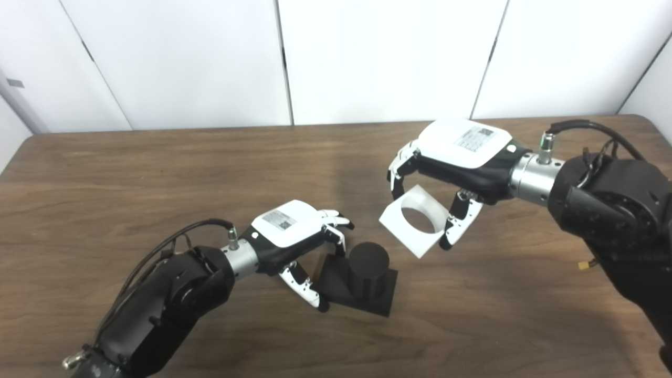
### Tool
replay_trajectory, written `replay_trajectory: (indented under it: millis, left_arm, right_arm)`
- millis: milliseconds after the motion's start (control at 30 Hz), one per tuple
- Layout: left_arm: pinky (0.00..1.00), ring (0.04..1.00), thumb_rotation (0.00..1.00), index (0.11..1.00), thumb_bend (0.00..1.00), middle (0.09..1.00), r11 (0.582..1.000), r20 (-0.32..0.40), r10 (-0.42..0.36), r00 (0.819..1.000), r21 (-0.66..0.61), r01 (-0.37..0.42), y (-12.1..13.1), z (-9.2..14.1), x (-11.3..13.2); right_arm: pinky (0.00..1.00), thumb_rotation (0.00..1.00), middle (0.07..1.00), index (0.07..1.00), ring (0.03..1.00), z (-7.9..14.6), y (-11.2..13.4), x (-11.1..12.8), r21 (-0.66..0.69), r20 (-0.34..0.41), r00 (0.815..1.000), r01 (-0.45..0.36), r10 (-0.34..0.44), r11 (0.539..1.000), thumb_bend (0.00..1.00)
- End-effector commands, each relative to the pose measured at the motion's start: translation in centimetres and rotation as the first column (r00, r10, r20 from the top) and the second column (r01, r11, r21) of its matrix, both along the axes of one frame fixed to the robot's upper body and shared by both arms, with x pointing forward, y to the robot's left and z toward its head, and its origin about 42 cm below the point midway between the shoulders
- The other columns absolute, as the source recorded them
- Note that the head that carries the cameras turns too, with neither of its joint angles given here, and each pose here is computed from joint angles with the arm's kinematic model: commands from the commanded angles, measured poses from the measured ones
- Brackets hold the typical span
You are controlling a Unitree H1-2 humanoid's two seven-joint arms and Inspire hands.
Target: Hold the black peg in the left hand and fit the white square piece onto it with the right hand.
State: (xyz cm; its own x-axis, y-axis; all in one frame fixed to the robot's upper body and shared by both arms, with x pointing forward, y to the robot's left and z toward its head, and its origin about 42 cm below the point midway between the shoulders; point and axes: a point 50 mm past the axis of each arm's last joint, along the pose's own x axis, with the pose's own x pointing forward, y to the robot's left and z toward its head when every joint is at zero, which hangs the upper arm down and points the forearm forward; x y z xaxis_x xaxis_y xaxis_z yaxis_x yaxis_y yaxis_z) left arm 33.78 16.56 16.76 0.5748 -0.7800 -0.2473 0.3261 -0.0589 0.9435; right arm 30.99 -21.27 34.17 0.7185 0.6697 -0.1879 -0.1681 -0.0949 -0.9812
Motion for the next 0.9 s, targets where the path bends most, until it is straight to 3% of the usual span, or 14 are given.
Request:
replay_trajectory:
  millis: [0,867]
  left_arm:
    - [0.72,0.921,0.07,0.492,0.52,0.906,0.992,-0.071,0.022,0.997,0.126,-0.013,0.6,-2.4,-0.1]
    - [0.74,0.923,0.07,0.492,0.52,0.906,0.993,-0.075,0.017,0.997,0.114,-0.009,-0.4,-2.2,-0.4]
  right_arm:
    - [0.75,0.13,0.754,0.477,0.809,2.2,0.5,-0.3,0.02,0.079,0.996,-0.028,0.027,0.999,0.52]
    - [0.77,0.13,0.758,0.478,0.813,1.4,2.4,-0.9,0.026,0.041,0.994,-0.104,0.103,0.994,0.52]
